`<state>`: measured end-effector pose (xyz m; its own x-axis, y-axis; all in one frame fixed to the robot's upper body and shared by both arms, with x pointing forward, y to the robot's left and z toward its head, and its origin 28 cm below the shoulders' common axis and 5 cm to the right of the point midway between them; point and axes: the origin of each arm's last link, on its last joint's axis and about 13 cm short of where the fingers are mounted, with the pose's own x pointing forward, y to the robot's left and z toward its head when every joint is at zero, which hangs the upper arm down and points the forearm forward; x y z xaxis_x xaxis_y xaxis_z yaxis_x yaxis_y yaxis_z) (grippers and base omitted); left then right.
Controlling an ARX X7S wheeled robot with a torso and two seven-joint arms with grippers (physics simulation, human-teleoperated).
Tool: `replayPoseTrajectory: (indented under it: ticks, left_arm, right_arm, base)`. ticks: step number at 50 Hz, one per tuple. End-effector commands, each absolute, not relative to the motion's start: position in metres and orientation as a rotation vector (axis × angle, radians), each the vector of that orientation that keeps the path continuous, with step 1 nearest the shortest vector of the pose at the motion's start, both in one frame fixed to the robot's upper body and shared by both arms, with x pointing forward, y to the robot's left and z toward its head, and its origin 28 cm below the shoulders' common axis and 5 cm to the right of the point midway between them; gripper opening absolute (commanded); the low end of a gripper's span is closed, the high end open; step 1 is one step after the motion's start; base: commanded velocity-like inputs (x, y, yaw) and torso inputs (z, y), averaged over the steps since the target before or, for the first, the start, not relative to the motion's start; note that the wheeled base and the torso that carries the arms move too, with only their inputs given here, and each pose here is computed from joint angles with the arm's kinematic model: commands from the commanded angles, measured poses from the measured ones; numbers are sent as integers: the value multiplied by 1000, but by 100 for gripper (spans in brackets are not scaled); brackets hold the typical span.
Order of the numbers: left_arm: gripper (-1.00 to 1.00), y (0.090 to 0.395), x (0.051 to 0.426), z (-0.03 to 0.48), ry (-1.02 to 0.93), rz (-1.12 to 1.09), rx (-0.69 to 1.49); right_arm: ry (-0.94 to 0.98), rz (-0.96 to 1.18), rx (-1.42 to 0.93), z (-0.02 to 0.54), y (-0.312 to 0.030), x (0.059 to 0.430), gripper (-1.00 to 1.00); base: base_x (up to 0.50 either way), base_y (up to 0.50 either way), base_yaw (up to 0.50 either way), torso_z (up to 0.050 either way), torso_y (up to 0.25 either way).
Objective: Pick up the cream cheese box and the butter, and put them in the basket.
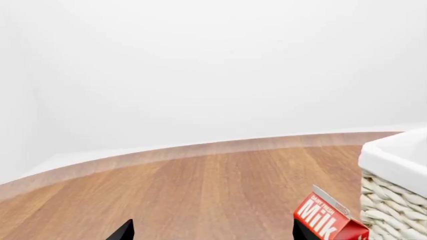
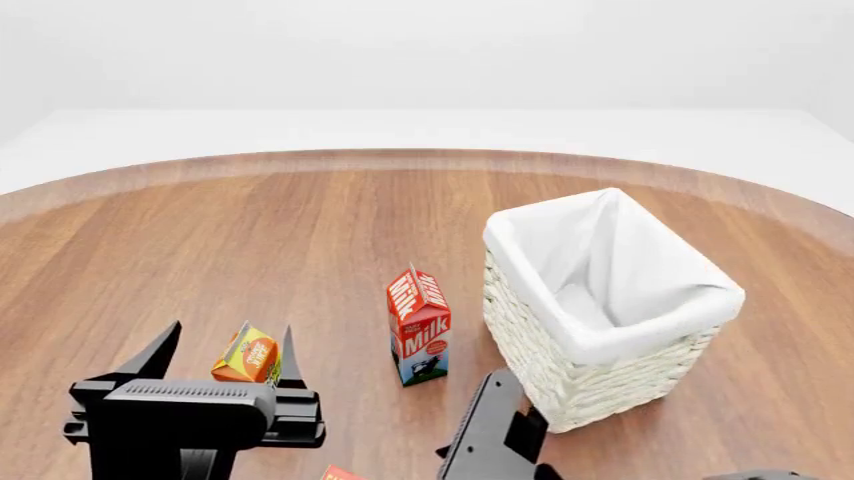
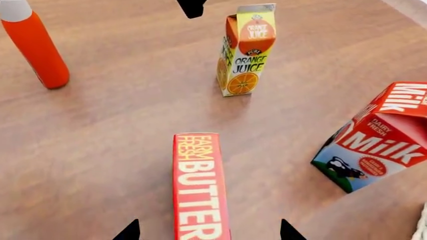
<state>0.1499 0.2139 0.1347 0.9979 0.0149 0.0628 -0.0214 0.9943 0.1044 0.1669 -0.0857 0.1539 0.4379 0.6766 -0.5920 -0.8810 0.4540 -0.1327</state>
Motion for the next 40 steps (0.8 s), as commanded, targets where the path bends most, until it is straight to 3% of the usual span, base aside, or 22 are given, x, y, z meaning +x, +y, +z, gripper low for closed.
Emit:
replayPoseTrajectory:
  ticks: [1,40]
  left_arm:
    - [100,214,150,135,-62,17,106]
    - [100,213,150,135,-64,13,101]
  right_arm:
    - [520,1015,-464,144,-82,169,100]
    - [582,1014,-505,114,-69,179,100]
  base:
    - [0,0,0,0,0]
    - [0,0,0,0,0]
